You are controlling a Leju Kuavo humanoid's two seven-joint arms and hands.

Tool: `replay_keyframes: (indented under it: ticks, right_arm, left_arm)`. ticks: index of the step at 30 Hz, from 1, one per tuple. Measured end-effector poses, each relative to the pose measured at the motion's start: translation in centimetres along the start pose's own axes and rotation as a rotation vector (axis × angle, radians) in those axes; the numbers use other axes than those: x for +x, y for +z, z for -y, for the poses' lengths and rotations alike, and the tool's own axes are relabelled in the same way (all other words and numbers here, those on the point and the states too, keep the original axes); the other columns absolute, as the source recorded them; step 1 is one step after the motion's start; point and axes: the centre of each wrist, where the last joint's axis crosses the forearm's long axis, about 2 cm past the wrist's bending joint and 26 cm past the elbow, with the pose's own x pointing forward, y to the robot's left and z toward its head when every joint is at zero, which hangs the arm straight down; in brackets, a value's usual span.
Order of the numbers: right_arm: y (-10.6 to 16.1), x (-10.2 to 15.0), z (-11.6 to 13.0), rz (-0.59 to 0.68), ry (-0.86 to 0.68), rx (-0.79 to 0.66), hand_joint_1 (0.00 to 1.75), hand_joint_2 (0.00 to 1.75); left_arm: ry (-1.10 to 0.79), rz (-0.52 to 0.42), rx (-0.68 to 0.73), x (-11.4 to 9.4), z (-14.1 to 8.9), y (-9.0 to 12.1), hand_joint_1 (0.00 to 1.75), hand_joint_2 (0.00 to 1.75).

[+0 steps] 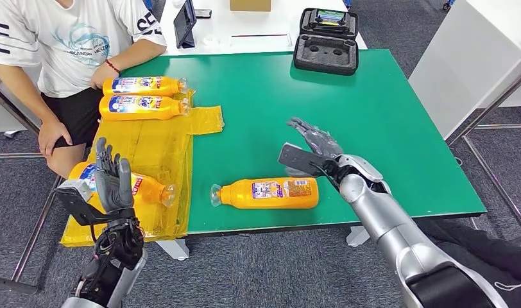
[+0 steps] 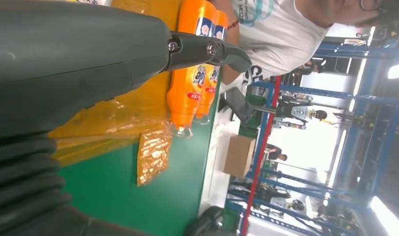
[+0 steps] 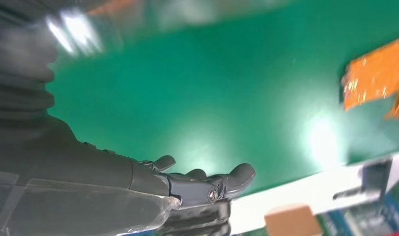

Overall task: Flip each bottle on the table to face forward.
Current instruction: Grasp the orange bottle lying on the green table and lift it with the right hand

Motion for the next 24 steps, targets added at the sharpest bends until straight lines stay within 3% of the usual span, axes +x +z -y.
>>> replay_keyframes:
  ticks: [12,24]
  right_arm:
    - [-2.5,1.3,-2.0,0.072,0.000,0.238,0.00,1.75]
    - [-2.5,1.1,-3.5,0.076,-0.010,0.305,0.00,1.75]
  left_arm:
    - [-0.033,-0.026,-0.015,-0.7,0.2,0.7,0.00,1.75]
    - [-0.042,-0.043,-0.020,-1.1,0.4,0.6,0.00,1.75]
